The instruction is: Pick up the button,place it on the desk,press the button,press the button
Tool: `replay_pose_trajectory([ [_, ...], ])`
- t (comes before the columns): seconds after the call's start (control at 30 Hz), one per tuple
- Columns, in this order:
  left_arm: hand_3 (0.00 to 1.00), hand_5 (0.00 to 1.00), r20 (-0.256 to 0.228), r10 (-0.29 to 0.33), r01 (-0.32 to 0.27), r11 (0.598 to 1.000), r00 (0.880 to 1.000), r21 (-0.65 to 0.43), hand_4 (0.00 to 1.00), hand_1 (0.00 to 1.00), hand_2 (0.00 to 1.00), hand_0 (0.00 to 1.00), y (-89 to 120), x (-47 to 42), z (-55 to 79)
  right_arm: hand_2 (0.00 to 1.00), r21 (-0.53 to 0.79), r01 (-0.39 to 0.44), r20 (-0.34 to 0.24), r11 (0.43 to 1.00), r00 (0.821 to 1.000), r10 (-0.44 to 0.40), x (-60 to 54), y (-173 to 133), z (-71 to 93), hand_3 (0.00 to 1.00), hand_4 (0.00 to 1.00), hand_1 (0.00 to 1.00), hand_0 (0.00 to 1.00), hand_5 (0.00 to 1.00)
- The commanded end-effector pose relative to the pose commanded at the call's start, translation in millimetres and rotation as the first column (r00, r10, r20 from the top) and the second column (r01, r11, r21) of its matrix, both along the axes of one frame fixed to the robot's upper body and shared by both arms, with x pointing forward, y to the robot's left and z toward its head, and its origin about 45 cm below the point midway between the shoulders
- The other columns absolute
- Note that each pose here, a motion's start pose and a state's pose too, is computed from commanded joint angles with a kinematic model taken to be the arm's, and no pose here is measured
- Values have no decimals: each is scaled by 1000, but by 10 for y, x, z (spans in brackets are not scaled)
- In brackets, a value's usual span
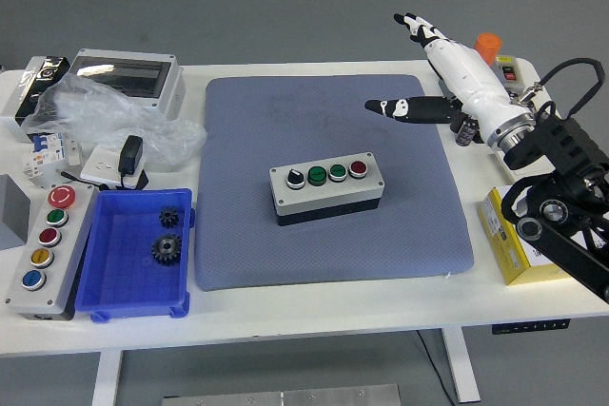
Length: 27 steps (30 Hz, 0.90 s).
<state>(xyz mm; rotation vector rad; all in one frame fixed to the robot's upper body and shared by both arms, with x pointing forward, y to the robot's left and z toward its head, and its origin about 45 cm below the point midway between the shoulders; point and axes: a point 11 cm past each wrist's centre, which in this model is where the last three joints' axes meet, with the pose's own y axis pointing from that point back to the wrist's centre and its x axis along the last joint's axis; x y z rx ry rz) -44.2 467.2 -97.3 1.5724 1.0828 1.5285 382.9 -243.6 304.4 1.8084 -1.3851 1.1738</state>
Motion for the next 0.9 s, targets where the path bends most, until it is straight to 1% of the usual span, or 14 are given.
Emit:
replay_pose_trajectory([
  [0.27,642,339,-17,5,-5,1000,1000,-12,641,705,635,688,-23,-54,-7,998,32,30,17,999,999,-31,-2,-99,27,998,998,998,998,589],
  [0.37,642,339,-19,5,-5,1000,1000,-16,641,705,635,688,-25,-50,-8,998,45,40,29,998,999,-41,-12,-150,58,998,998,998,998,589],
  [0.4,651,337,-18,5,-5,1000,1000,-17,651,706,637,689,-26,-44,-9,998,53,43,34,998,998,-45,-19,-172,74,998,998,998,998,608],
  [0.53,651,337,-19,3,-4,1000,1000,-23,651,706,637,689,-24,-26,-8,998,103,51,70,993,996,-58,-66,-270,178,998,998,998,998,608],
  [0.63,656,325,-25,4,-5,1000,1000,-26,657,705,638,689,-17,-35,-5,998,153,52,111,987,991,-69,-113,-354,286,998,998,998,998,619],
  [0.73,656,325,-32,6,-7,1000,999,-30,657,705,638,689,-12,-48,-2,998,195,53,144,979,986,-82,-151,-436,360,998,998,998,998,619],
  [0.8,663,313,-35,6,-7,999,999,-32,664,706,641,689,-10,-46,-1,998,219,60,154,974,983,-95,-176,-505,375,998,998,998,998,630],
  [0.9,663,313,-35,4,-5,999,999,-36,664,706,641,689,-9,-29,-1,998,240,78,152,968,981,-117,-206,-598,352,998,998,998,998,630],
])
